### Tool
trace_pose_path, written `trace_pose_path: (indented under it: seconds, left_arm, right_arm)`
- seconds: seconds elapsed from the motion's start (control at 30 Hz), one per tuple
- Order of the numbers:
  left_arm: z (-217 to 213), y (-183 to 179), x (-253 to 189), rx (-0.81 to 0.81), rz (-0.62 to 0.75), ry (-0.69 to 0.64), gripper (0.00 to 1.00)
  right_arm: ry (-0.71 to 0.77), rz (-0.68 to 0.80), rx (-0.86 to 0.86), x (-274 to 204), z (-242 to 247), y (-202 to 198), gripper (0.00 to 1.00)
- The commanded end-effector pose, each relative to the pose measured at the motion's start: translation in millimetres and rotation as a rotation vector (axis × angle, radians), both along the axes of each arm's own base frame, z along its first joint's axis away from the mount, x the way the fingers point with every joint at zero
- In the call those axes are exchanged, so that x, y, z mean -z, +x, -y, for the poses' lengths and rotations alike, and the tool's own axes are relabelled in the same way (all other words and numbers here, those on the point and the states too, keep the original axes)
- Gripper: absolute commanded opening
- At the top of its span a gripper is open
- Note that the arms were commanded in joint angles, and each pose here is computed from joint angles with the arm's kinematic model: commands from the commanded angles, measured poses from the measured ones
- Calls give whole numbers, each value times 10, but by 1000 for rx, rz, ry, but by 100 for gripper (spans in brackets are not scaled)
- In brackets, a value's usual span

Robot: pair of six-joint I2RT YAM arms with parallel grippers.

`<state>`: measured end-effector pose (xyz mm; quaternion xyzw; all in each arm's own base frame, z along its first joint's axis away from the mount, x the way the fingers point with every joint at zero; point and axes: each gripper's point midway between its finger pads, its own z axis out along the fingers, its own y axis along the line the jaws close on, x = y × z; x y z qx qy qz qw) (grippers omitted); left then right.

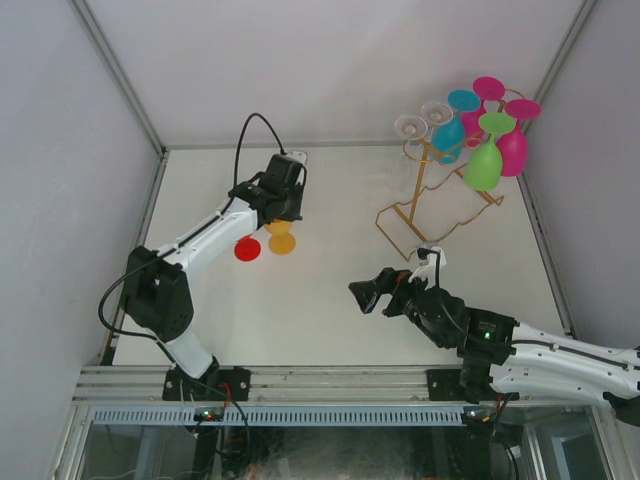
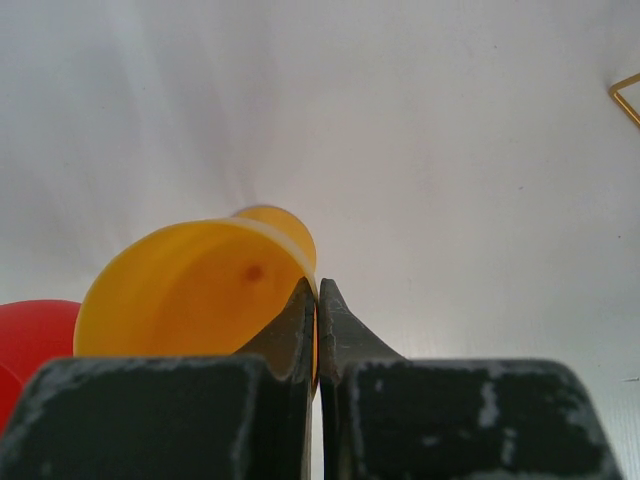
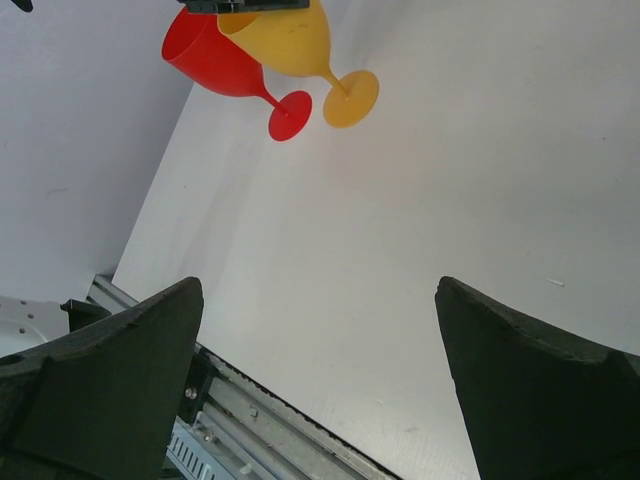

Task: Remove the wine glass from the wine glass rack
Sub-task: Place the wine glass at the center of the board.

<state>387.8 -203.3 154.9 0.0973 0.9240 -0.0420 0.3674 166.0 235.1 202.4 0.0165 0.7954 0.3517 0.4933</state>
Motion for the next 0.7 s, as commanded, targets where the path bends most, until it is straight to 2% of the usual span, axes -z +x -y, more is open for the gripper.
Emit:
trace_pose_path:
  seconds: [0.0, 0.2, 0.33, 0.53, 0.67]
  left_arm:
    - [-75, 44, -89, -40, 33, -32, 0]
    - [-113, 59, -73, -42, 16, -44, 0]
    - [-60, 45, -42, -74, -30, -127, 0]
    - [-97, 52, 23, -79, -48, -92, 0]
    - [-110, 30, 61, -69, -70, -71, 4]
  right_arm:
    - [36, -13, 12, -69, -3, 13, 99]
    - [42, -8, 13, -86, -11, 29, 99]
    - [33, -18, 20, -49, -5, 39, 98]
    - [29, -39, 20, -4, -1, 27, 98]
    - [29, -39, 23, -3, 5, 38, 98]
